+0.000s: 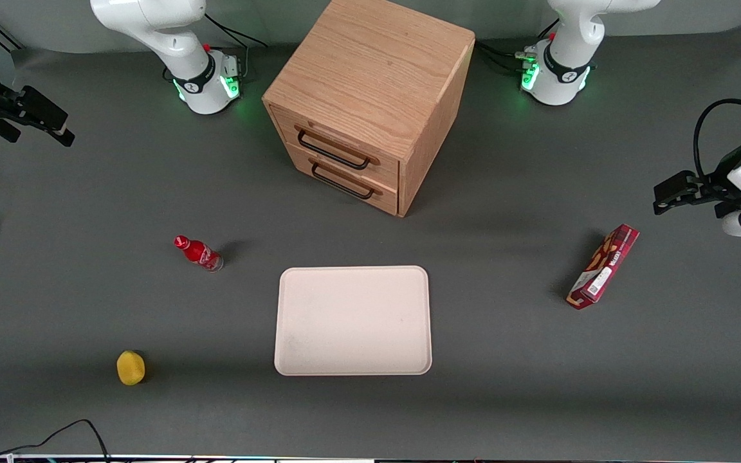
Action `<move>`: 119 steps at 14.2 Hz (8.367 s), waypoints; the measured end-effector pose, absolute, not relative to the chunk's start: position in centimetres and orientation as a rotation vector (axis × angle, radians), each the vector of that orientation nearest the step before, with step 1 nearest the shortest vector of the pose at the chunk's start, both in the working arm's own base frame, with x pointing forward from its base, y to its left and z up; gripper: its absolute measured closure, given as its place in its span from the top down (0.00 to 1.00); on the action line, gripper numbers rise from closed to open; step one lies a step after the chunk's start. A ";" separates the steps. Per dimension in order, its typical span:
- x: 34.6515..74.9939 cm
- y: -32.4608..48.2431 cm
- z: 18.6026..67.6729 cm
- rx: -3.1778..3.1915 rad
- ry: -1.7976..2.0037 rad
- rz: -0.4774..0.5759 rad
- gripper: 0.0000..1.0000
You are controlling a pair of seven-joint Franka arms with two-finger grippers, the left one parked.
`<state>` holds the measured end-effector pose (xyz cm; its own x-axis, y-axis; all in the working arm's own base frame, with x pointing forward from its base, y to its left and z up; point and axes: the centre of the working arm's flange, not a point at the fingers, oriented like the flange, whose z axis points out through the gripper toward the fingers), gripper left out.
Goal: Open upper drawer
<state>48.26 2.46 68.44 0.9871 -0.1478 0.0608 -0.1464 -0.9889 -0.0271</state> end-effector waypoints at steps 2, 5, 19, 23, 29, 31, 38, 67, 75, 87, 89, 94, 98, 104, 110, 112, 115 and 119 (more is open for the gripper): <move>48.1 2.5 68.3 -3.112 0.230 -0.075 1.00; 47.8 2.4 68.2 -3.115 0.236 -0.032 1.00; 46.5 19.8 68.5 -3.016 -0.292 0.083 1.00; 47.7 26.3 64.6 -2.864 -0.667 0.163 1.00; 50.6 30.9 56.0 -2.591 -0.920 0.368 1.00; 51.1 32.4 53.0 -2.535 -0.996 0.360 1.00; 51.2 32.8 45.6 -2.458 -1.150 0.288 1.00; 47.9 34.1 37.1 -2.435 -0.930 0.201 1.00; 53.4 29.5 37.5 -2.503 -0.882 0.124 1.00; 60.8 25.3 36.7 -2.537 -0.893 0.154 1.00; 62.1 24.0 37.0 -2.546 -0.876 0.159 1.00; 65.2 21.3 36.9 -2.571 -0.849 0.169 1.00; 66.4 20.7 36.2 -2.570 -0.886 0.198 1.00; 67.9 19.5 40.4 -2.569 -0.919 0.194 1.00; 65.2 18.8 53.8 -2.602 -0.950 0.088 1.00; 62.6 18.5 60.0 -2.684 -0.846 0.038 1.00; 57.0 16.4 68.1 -2.872 -0.676 0.026 1.00; 52.2 7.3 73.1 -3.050 -0.414 0.043 1.00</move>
<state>52.25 7.32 73.07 0.9635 0.2669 -0.0193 0.2651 -0.9619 -0.0670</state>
